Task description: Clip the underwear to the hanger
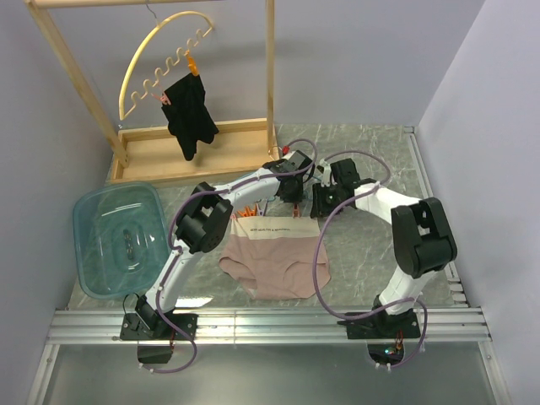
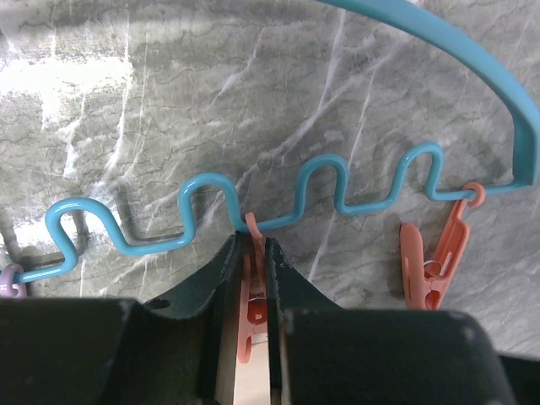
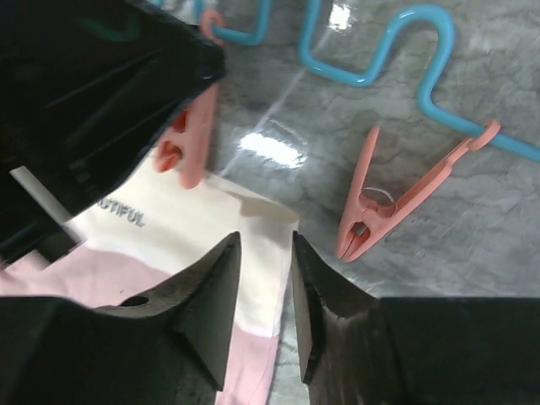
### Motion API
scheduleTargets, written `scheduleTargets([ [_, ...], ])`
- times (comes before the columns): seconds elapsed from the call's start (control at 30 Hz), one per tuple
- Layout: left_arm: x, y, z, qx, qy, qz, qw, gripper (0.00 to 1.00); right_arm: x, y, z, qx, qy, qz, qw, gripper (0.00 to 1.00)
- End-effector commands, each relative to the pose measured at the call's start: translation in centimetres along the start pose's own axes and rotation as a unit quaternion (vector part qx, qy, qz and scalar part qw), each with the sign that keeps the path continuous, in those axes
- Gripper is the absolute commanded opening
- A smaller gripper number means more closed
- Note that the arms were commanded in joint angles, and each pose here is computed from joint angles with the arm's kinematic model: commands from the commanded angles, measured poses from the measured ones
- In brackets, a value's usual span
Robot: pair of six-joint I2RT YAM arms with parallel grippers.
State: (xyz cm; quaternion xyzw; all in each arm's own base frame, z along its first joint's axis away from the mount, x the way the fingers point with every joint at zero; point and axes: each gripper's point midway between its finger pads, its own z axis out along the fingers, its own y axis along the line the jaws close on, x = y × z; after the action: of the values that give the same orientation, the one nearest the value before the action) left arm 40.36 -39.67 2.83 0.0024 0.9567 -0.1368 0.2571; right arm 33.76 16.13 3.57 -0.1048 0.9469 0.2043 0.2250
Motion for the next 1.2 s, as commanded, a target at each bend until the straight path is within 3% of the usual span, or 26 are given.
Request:
scheduleTargets([
  [0.0,-0.2,0.2,-0.3,0.002,-0.001,-0.010,1.000,0.00,-0.7,-0.2,0.4,0.013,0.008,0.005,1.000,0.42],
  [0.13,-0.1,0.2,-0.3,0.002,0.001,-0.012,1.000,0.00,0.2,-0.1,1.0,0.004,0.023,0.011,1.000,0.40],
  [0.27,0.0,0.0,-0.3,0.008,0.005,-0.016,1.000,0.00,0.8,1.3,1.3,-0.040,0.036,0.020,0.998,0.17],
  [0.43,-0.3,-0.1,-0.5,0.012,0.003,-0.019,1.000,0.00,1.0,2.6,1.2,-0.079,0.037,0.026,0.996,0.00],
  [1.17,-0.1,-0.3,-0.6,0.019,0.010,-0.029,0.999,0.00,-0.4,4.6,1.2,-0.103,0.012,-0.002,0.995,0.00],
])
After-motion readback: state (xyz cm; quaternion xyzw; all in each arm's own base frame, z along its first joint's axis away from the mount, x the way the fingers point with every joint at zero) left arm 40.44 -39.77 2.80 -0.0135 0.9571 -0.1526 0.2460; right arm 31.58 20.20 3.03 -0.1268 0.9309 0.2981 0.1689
